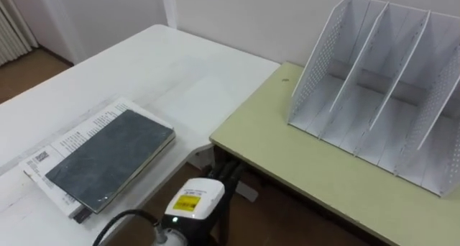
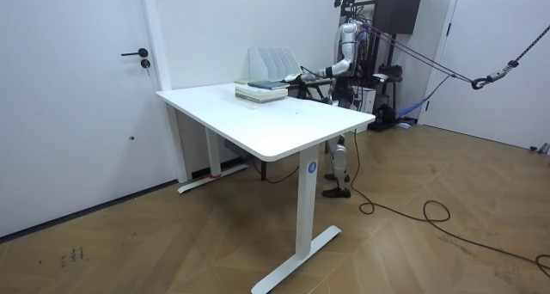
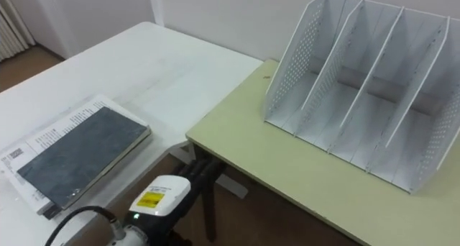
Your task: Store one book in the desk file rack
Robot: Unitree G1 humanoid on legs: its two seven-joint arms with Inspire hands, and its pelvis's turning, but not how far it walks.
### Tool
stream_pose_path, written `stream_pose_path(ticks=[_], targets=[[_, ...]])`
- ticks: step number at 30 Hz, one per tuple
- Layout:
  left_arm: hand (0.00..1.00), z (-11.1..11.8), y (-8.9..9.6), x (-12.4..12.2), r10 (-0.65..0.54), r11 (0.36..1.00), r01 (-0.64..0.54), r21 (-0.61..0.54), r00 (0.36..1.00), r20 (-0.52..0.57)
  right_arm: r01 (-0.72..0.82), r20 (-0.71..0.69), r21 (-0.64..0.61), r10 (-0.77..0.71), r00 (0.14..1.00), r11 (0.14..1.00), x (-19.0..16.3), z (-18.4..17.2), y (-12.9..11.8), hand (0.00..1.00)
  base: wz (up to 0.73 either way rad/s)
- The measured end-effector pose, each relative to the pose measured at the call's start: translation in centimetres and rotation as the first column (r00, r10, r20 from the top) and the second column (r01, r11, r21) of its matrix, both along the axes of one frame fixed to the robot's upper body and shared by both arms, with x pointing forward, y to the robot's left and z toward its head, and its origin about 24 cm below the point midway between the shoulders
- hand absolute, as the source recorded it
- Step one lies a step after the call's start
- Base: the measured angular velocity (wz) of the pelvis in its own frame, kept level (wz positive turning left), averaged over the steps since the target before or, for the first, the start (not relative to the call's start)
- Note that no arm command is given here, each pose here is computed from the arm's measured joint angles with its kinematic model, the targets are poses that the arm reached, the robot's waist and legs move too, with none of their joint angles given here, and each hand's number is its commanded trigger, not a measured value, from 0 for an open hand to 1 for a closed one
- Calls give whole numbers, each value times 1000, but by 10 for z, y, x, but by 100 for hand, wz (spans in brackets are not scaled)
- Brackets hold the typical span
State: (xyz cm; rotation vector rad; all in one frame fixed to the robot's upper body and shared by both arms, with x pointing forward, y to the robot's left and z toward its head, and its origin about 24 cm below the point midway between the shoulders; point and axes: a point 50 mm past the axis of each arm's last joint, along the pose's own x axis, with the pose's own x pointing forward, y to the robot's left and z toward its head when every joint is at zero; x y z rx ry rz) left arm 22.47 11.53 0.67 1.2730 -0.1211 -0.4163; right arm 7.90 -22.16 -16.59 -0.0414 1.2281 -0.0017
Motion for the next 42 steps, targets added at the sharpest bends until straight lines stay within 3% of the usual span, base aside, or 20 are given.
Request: stream_pose_path(ticks=[9, 14, 20, 42], targets=[[0, 22, 11, -1, 67, 997, -58, -58, 982, 174, 52, -25, -2, -53, 998, 999, -8, -1, -3, 0, 0], [0, 25, 38, -3, 193, 981, -181, -72, 952, 240, 72, -28, -4, -72, 997, 997, -13, -2, -4, 0, 0], [0, 20, 57, -11, 280, 960, -271, -70, 927, 247, 72, -35, -7, -72, 997, 997, -15, -2, -4, 0, 6], [0, 28, 79, -11, 394, 918, -381, -107, 855, 337, 103, -55, -43, -105, 993, 994, -25, -2, -12, 0, 2]])
